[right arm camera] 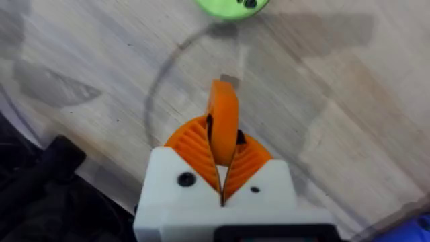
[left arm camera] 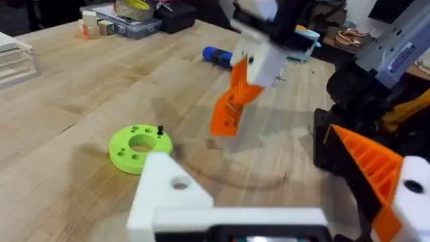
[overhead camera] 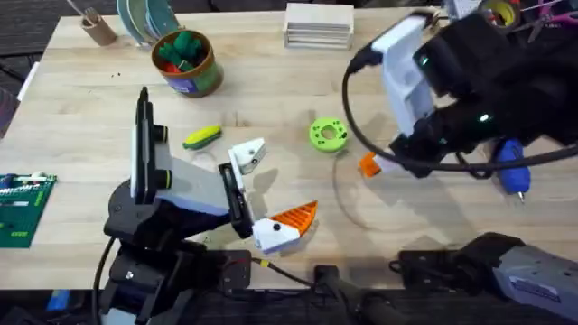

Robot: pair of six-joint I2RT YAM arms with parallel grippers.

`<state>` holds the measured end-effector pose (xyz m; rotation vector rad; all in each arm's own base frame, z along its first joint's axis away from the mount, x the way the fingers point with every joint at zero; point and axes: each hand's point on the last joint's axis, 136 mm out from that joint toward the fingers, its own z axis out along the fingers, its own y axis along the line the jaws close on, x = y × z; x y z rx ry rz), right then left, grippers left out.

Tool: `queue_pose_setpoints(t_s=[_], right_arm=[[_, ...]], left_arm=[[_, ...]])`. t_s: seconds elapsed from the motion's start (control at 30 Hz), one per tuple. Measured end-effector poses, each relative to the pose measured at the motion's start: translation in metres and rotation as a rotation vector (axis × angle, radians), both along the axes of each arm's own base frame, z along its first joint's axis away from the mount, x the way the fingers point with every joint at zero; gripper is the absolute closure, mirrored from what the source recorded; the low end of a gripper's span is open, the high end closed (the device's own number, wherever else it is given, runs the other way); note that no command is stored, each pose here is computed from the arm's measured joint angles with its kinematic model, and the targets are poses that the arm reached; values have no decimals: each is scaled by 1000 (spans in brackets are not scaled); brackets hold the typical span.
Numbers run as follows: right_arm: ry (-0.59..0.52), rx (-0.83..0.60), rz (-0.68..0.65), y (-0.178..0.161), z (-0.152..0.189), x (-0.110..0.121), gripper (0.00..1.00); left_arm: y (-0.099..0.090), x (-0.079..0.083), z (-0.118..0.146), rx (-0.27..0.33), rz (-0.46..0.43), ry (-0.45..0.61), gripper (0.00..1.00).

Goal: Pick up the gripper from the table and insert it into the empty holder that is missing its gripper. Then pick up a screw, insert it into the mounting hole, and use the screwdriver to tighten it. Finally, clean up the table by picking up the vegetable and placing it into the bucket.

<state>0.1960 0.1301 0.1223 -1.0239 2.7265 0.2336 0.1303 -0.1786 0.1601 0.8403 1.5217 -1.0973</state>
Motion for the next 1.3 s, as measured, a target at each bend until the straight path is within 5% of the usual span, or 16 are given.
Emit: queue_pose_setpoints(t_s=[0.23, 0.57, 0.77, 1.3], right_arm=[[-126, 117, -60, 14, 59, 18, 972], [-281, 514, -98, 65, 106, 41, 973], [-137, 761, -56, 104, 90, 30, 973], [376, 962, 9, 138, 74, -15, 974]], left_arm=[[0, 0, 0, -1, 0, 2, 7], [0, 0, 0, -1, 0, 2, 8], [0, 0, 0, -1, 0, 1, 8], [0, 0, 0, 13, -2, -37, 9]])
